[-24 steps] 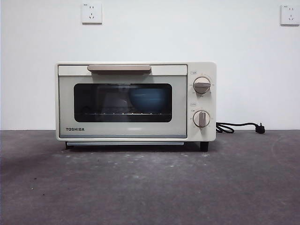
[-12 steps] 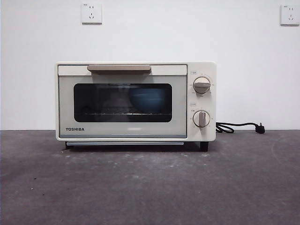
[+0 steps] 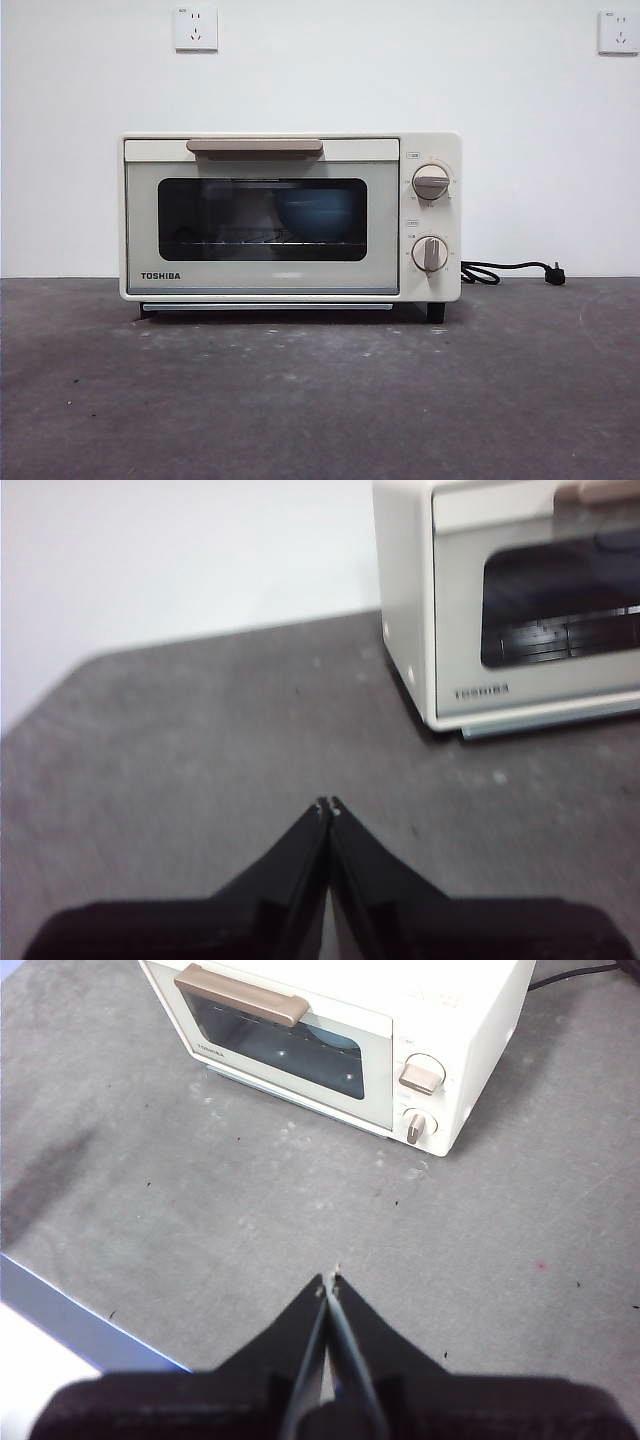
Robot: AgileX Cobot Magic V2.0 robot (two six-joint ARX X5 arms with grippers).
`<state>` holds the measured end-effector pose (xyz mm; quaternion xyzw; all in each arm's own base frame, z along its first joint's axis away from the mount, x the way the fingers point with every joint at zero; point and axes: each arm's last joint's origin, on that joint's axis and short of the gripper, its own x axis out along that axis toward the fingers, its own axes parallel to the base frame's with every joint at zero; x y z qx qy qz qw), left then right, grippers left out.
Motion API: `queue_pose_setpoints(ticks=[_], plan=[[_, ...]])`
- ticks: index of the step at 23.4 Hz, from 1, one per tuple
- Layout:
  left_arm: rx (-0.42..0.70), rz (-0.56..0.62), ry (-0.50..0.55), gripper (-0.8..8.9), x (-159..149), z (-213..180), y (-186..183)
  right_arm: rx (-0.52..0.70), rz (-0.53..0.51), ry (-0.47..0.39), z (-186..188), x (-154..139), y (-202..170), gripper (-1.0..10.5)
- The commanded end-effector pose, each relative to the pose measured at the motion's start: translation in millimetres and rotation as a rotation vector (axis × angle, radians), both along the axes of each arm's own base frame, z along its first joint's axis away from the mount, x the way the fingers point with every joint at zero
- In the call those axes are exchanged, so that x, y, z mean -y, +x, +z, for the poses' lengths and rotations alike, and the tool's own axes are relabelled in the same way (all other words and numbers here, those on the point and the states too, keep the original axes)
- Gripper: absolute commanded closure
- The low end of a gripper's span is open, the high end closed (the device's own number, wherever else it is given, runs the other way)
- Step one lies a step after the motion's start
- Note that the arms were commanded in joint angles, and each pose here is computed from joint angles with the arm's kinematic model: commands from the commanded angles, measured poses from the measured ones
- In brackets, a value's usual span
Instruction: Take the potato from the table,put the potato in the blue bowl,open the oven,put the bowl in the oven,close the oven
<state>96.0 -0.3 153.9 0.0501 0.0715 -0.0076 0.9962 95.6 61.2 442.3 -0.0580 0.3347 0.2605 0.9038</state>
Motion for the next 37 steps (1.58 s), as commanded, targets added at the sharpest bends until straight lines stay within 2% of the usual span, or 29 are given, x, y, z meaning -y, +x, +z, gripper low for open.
queue_pose_setpoints(ticks=[1, 3, 20, 22, 26, 30, 37], plan=[[-0.038, 0.02, -0.106, 8.18, -0.2, -6.3, -0.1, 0.003, -0.007, 0.008, 0.5, 0.1, -0.3, 9.4], [-0.037, 0.029, -0.161, 8.18, -0.3, -6.1, -0.1, 0.007, -0.007, 0.011, 1.0, 1.0, -1.7, 9.4], [-0.037, 0.035, -0.158, 8.18, -0.4, -6.1, -0.1, 0.036, -0.002, -0.01, 2.1, 4.5, -3.7, 9.4], [-0.037, 0.035, -0.158, 8.18, -0.4, -6.3, -0.1, 0.114, -0.042, -0.006, 6.9, 13.5, -5.5, 9.4], [-0.037, 0.035, -0.158, 8.18, -0.4, -6.1, -0.1, 0.318, -0.187, 0.114, 3.4, 35.6, -13.6, 9.4], [-0.037, 0.035, -0.158, 8.18, -0.4, -6.1, -0.1, 0.496, -0.319, 0.129, -33.8, 48.0, -13.2, 9.4], [-0.037, 0.035, -0.158, 8.18, -0.4, -6.1, -0.1, 0.643, -0.402, 0.146, -101.8, 55.1, -4.4, 9.4]])
